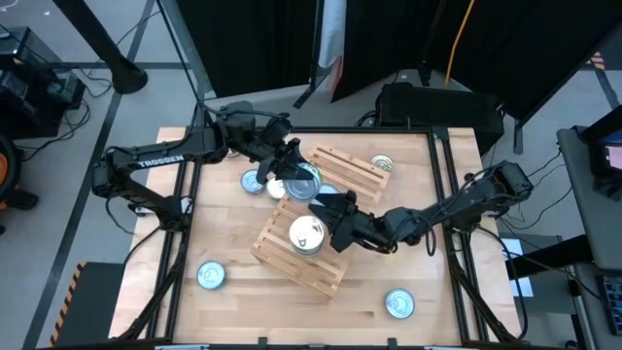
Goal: Stack canned seafood by type on shelf
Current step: Stack the green tuna can on top of the other green tuna can on the shelf
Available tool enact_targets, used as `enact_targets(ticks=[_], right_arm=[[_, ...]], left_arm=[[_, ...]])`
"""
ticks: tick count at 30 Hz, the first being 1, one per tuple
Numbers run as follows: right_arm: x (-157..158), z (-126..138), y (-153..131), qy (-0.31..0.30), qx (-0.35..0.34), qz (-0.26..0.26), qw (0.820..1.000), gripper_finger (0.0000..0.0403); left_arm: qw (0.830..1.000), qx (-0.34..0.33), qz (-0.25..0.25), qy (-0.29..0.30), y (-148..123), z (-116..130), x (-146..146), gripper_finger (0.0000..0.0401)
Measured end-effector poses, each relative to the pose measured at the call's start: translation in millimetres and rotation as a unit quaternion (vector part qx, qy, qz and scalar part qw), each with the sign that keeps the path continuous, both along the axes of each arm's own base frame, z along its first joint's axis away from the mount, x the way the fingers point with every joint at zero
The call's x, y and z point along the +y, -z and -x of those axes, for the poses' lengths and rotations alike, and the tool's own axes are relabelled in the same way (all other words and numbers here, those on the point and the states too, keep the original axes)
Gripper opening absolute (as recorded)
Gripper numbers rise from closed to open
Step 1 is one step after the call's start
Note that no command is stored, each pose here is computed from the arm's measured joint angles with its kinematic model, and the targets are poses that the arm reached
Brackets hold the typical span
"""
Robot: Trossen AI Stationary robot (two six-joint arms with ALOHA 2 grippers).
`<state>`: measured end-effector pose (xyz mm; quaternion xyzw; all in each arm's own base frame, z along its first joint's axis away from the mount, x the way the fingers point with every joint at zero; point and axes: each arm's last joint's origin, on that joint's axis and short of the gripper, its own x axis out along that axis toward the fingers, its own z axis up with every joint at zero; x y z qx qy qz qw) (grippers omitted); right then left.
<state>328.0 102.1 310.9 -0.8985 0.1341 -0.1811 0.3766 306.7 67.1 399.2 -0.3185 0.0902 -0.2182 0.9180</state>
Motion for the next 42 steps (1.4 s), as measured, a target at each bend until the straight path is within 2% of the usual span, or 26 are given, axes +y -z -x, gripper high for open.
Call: enact_targets(ticks=[10,19,23,36,42], right_arm=[[-8,-2,-2,0.011,-0.010,0.002,1.000,0.0269],[-10,-3,-2,0.012,-0.008,0.004,1.000,0.0198],[-10,-3,-2,0.013,-0.007,0.004,1.000,0.0180],[-15,-4,-2,0.011,-0.005,0.010,1.000,0.0213],[-23,-6,-2,0.014,-0.007,0.012,1.000,0.0193]], left_arm=[[1.000,0.015,0.003,-0.011,3,-2,-6,0.0147],[1.000,0.020,0.003,-0.010,4,-3,-11,0.0148],[1.000,0.021,0.002,-0.017,4,-3,-10,0.0148],[0.999,0.023,0.003,-0.033,4,-3,-9,0.0148],[0.999,0.026,0.003,-0.042,5,-4,-9,0.0148]])
